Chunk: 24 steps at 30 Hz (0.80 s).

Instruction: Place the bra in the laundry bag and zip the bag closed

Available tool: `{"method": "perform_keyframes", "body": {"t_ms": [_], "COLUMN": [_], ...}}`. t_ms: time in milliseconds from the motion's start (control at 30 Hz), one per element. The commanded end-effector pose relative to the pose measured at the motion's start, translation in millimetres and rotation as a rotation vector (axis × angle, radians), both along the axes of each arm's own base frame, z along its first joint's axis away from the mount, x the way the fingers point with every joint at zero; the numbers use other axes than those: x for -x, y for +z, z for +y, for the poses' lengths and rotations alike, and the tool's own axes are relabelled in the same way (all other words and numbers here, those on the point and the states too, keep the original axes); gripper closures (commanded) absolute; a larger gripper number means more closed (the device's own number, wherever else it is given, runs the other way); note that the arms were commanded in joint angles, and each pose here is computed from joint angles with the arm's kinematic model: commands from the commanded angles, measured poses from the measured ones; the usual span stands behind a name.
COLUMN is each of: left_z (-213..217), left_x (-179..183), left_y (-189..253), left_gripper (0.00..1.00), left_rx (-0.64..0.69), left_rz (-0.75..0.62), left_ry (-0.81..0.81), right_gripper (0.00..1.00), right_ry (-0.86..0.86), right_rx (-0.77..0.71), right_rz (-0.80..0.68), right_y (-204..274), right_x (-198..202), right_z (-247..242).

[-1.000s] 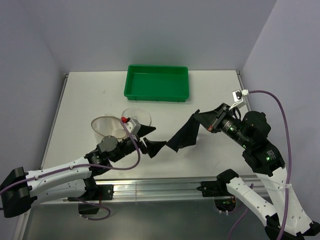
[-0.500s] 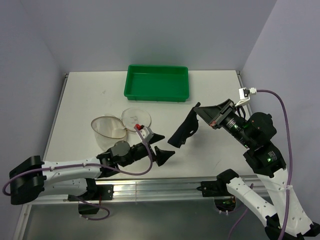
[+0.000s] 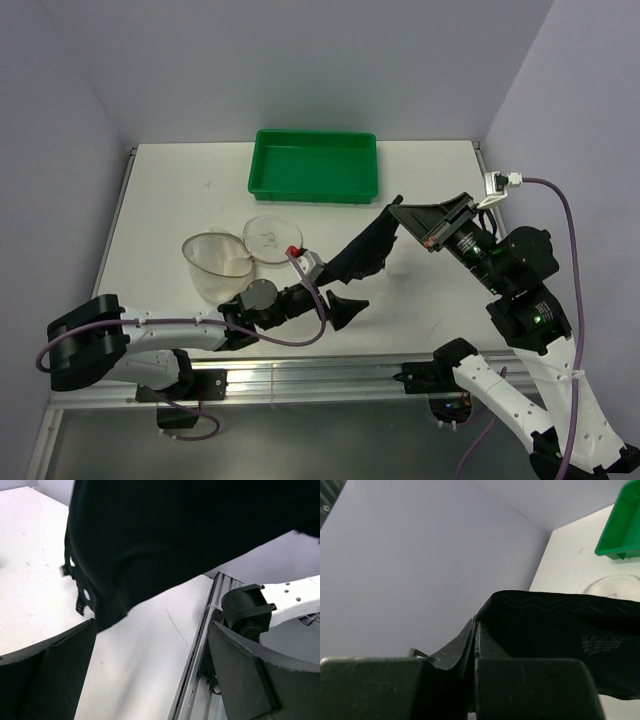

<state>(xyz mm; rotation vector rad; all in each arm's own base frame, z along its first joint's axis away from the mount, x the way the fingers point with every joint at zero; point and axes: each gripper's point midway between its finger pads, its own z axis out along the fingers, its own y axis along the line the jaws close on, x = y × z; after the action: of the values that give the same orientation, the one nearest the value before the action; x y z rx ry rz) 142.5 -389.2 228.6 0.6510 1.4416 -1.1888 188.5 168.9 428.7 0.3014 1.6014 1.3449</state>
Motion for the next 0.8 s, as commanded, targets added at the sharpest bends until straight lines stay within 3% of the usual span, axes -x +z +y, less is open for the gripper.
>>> {"method": "perform_keyframes", "body": {"t_ms": [0, 133, 267, 400, 467, 500, 533, 633, 767], "left_z": [-11.7, -10.9, -16.2, -15.6, -14.2, -10.7, -7.4, 7.2, 25.8], "left_x": [-5.4, -38.1, -48.5, -59.8, -63.5, -66.5, -67.5, -72.3, -75.6], "left_y": [42.4, 57.7, 68.1, 68.3, 69.8, 68.2, 67.5, 66.3, 76.4], "left_gripper": [0.01, 0.01, 0.01, 0.09, 0.29, 0.51, 0.66, 1.0, 1.0], "left_rx": [0.122, 0.162, 0.224, 0.247, 0.253, 0.251, 0.251, 0.248, 0.239], "left_rz": [-0.049, -0.085, -0.102, -0.115, -0.117, -0.113, -0.111, -0.099, -0.129], "left_ry": [0.014, 0.179, 0.214, 0.262, 0.273, 0.289, 0.301, 0.358, 0.417], "right_gripper": [1.0, 1.0, 1.0, 1.0, 1.0, 1.0, 1.0, 1.0, 1.0], "right_ry": [0.004, 0.02, 0.03, 0.041, 0.057, 0.062, 0.061, 0.043, 0.059], "right_rx": [-0.062, -0.064, -0.066, -0.081, -0.086, -0.087, -0.085, -0.085, -0.08], "right_rz": [-0.057, -0.05, -0.038, -0.046, -0.046, -0.053, -0.055, -0.075, -0.085], "right_y": [20.4, 17.9, 12.5, 14.5, 14.0, 15.9, 15.4, 18.5, 19.8], "right_x": [0.6, 1.9, 1.5, 3.5, 5.3, 7.7, 8.7, 12.8, 17.6], "right_z": [0.5, 3.5, 5.6, 6.4, 8.3, 8.0, 7.5, 2.3, 2.4]}}
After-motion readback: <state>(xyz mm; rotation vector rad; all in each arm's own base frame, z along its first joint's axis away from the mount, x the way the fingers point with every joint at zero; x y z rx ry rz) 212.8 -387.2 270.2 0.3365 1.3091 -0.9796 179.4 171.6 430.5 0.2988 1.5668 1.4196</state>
